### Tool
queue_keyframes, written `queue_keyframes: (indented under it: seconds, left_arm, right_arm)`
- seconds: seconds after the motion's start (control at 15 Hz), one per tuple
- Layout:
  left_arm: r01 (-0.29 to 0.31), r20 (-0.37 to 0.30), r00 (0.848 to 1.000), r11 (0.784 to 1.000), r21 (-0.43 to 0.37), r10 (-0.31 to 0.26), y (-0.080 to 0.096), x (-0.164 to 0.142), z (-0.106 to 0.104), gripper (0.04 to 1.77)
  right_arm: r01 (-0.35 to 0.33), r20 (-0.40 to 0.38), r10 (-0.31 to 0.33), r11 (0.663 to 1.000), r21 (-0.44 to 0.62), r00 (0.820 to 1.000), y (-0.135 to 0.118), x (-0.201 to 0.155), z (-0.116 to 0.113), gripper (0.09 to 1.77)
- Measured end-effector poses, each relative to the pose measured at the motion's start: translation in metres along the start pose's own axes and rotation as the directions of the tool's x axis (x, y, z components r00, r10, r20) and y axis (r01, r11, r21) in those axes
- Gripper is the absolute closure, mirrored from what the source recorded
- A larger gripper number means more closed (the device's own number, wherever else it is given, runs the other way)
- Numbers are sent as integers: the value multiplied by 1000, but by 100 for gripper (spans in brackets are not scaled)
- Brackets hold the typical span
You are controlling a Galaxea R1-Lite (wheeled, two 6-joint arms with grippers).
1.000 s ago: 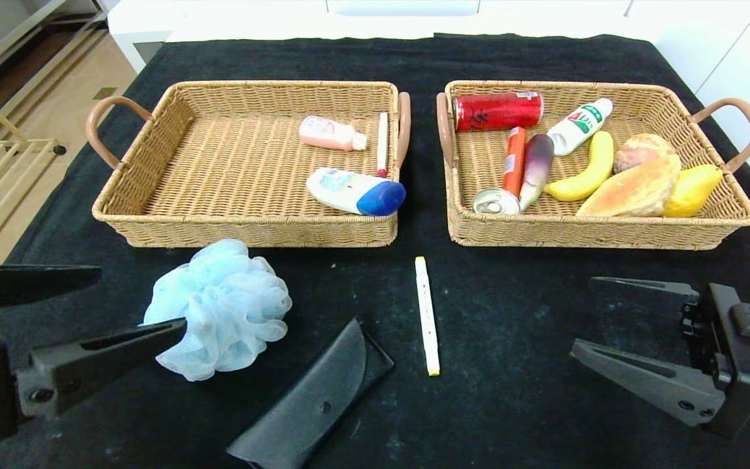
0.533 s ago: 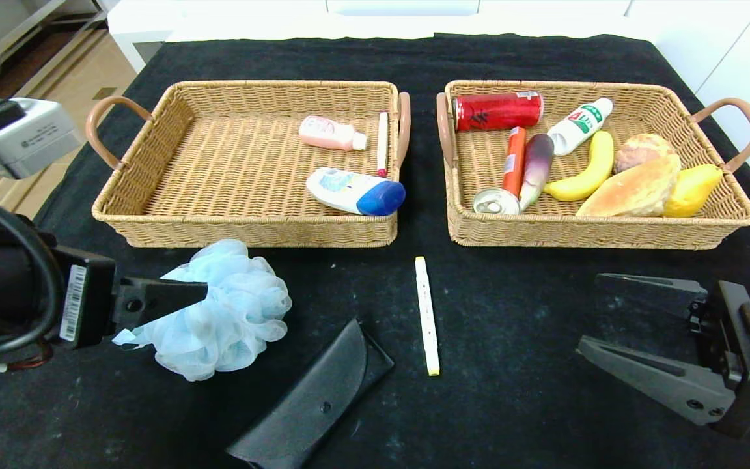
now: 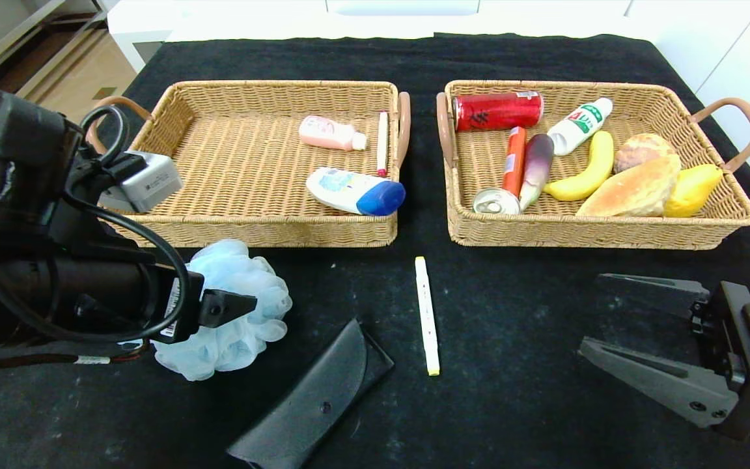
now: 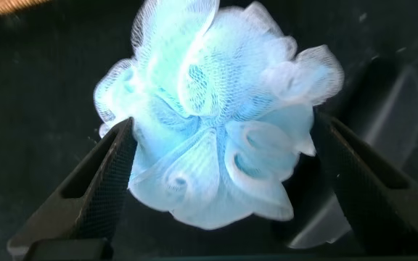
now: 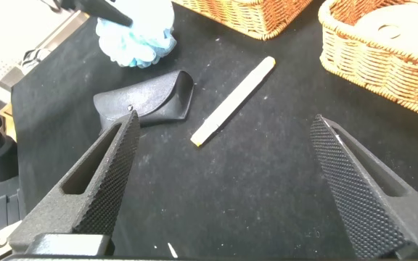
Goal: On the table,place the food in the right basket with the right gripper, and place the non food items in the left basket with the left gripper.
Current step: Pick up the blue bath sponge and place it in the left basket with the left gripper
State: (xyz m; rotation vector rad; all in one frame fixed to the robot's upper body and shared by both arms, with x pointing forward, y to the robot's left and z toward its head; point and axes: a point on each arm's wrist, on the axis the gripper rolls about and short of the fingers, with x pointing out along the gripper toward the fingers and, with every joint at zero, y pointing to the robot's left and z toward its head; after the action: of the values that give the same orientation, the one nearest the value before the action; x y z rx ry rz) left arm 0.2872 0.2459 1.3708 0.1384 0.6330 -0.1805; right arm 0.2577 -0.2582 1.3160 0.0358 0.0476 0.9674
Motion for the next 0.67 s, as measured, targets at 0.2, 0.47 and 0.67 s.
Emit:
queue_keyframes:
  seconds: [0.2, 0.47, 0.67]
  left_arm:
    - [-11, -49, 999, 1000, 7, 11, -1, 14, -6, 9]
    - [-18, -63, 998, 1000, 6, 18, -2, 26, -10, 9]
    - [-26, -92, 995, 1000, 6, 26, -1, 37, -16, 9]
  right_arm:
    - [0, -4, 0, 1000, 3, 1000, 0, 0, -1, 15]
    - [0, -5, 0, 1000, 3, 1000, 0, 0, -1, 15]
    - [0, -6, 0, 1000, 4, 1000, 0, 0, -1, 15]
